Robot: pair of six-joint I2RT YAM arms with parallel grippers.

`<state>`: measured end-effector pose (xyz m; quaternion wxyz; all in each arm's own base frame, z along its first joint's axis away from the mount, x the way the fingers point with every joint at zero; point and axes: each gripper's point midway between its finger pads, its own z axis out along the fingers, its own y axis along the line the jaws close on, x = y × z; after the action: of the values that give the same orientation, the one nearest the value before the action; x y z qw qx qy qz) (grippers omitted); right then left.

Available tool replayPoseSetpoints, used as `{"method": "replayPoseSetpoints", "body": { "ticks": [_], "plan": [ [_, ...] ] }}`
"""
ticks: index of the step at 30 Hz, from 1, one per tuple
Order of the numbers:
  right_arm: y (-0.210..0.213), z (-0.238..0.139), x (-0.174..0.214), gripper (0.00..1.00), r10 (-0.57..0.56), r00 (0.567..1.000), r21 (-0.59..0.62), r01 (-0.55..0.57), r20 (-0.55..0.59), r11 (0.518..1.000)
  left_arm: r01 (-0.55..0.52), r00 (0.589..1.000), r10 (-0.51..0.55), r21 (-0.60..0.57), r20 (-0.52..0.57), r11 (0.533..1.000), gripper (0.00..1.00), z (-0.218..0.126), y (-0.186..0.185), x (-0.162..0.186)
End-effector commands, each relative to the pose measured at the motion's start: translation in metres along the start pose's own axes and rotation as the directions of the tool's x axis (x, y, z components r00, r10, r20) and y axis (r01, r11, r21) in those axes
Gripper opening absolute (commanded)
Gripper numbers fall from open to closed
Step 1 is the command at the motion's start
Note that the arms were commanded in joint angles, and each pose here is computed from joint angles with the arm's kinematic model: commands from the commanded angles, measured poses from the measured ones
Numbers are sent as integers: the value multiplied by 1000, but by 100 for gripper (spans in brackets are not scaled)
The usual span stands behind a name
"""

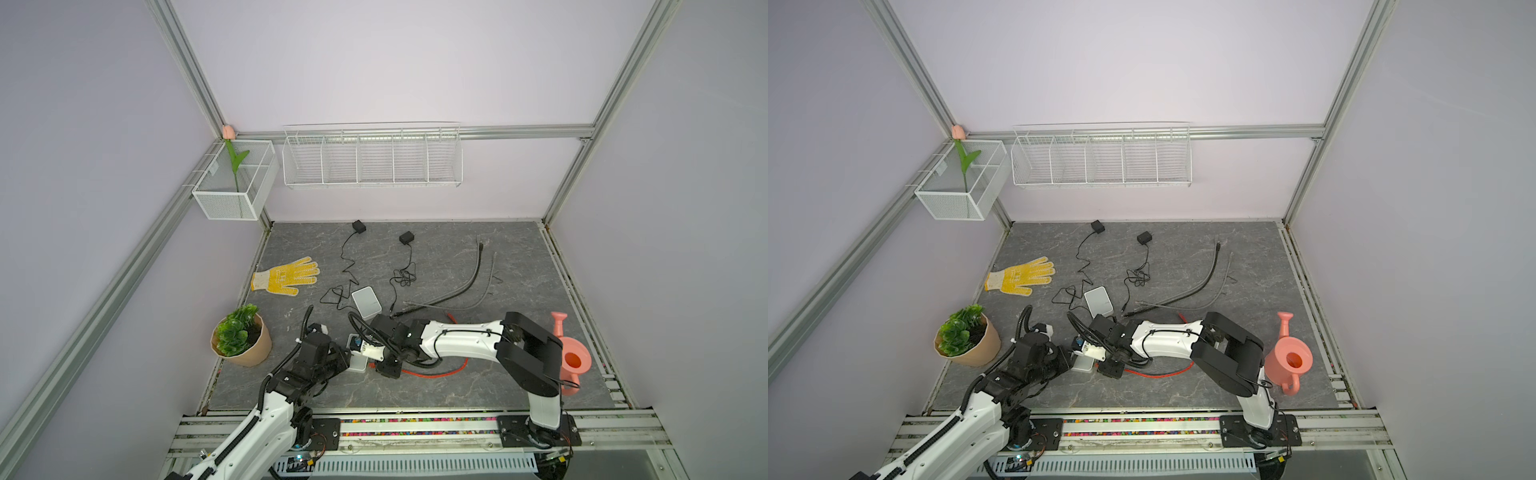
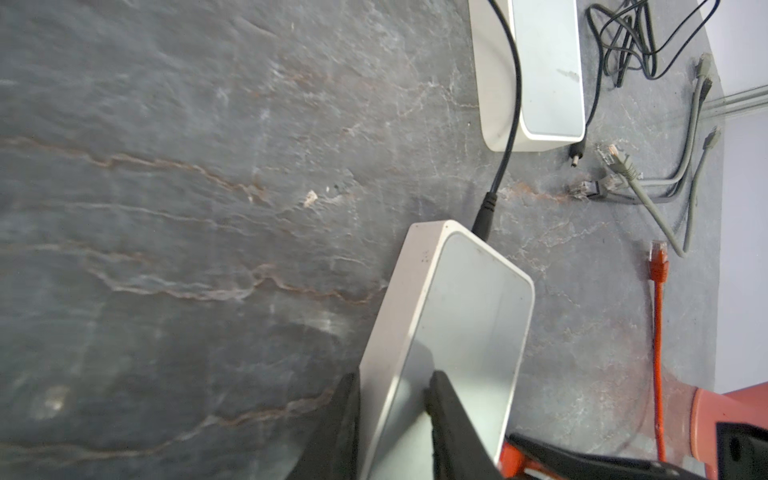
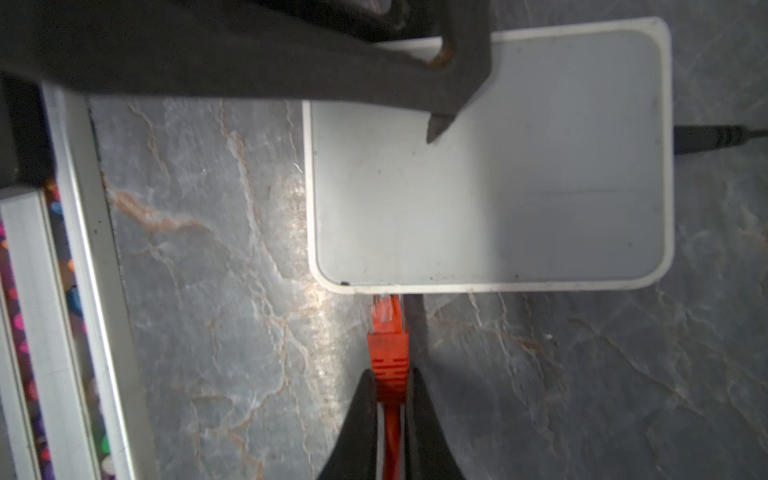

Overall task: Insert the plug into the switch port
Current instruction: 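Push the red plug into the switch port with the right gripper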

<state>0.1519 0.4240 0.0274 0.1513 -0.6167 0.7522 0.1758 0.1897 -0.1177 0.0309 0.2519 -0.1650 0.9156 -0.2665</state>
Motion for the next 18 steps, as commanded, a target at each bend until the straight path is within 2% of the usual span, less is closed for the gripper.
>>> {"method": "replayPoseSetpoints", "body": {
  "ticks": [1,18],
  "plan": [
    [8,-22,-104,7,-59,925,-2,65,376,998,28,985,-19,49,-172,998,28,3,-2,41],
    [10,-26,-127,7,-53,889,-17,69,455,997,40,983,-25,77,-182,996,27,4,-7,45]
  ]
}}
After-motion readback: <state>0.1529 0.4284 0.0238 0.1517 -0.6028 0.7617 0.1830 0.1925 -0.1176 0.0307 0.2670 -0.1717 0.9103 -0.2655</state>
